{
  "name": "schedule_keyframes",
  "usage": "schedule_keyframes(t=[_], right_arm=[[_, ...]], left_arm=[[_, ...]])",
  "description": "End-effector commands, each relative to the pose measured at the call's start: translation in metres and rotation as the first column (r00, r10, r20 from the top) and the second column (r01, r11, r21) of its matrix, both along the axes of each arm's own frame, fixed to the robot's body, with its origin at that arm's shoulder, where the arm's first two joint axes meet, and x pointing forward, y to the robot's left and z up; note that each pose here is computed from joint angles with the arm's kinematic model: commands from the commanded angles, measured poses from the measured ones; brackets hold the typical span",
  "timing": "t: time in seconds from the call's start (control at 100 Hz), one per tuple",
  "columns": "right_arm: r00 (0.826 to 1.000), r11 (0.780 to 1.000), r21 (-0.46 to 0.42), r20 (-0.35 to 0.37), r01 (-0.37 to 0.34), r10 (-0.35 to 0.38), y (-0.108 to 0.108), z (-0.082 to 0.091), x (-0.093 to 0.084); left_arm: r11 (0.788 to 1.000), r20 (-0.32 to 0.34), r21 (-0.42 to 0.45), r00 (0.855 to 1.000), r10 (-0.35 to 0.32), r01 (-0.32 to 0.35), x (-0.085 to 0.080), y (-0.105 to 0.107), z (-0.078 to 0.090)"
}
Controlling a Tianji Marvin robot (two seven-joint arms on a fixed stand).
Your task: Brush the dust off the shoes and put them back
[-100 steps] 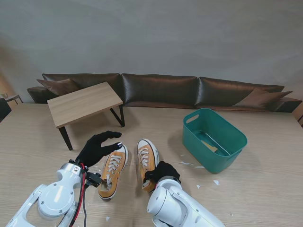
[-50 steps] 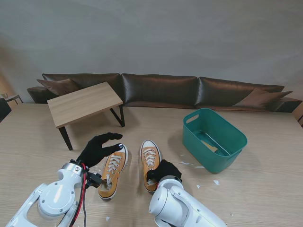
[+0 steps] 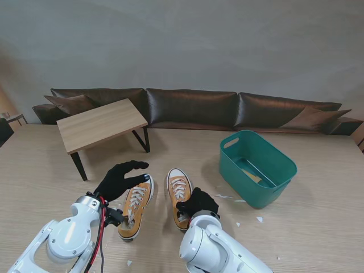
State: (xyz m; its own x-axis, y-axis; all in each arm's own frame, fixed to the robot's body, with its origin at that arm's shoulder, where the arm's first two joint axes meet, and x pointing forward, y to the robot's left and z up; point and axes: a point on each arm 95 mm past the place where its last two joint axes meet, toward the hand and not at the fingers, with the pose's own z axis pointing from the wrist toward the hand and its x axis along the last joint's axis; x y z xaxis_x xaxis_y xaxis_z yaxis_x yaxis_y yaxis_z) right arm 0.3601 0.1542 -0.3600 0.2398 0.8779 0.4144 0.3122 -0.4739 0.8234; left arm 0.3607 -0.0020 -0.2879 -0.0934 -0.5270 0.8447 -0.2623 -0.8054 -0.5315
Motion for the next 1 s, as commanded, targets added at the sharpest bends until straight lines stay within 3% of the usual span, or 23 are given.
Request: schedule_keyframes(t=[0.0, 0.34, 0.5, 0.79, 0.99], right_arm=[[1.000, 0.999, 0.027, -0.001, -0.017, 0.017, 0.006, 0.007, -0.003], [0.995, 0.998, 0.051, 0.095, -0.031, 0.027, 0.004, 0.027, -0.006], [0.985, 0.993, 0.099, 0.167, -0.068, 0.051, -0.003, 0.042, -0.009], [0.935, 0.953, 0.215, 0.325, -0.215, 0.138, -0.032, 0.061, -0.015], [0.892, 0.910, 0.283, 0.420, -0.302, 0.166, -0.056, 0.065, -0.019]], left_arm=[[1.000, -0.016, 0.003, 1.000, -0.021, 0.021, 0.000, -0.002, -0.003], [0.999, -0.019, 0.019, 0.999, -0.029, 0.030, -0.003, -0.002, -0.005], [0.998, -0.018, 0.047, 0.999, -0.045, 0.046, -0.008, -0.002, -0.003], [0.993, -0.014, 0.093, 0.997, -0.078, 0.079, -0.022, -0.001, 0.004], [0.984, -0.033, 0.145, 0.995, -0.095, 0.099, -0.039, 0.005, 0.007]])
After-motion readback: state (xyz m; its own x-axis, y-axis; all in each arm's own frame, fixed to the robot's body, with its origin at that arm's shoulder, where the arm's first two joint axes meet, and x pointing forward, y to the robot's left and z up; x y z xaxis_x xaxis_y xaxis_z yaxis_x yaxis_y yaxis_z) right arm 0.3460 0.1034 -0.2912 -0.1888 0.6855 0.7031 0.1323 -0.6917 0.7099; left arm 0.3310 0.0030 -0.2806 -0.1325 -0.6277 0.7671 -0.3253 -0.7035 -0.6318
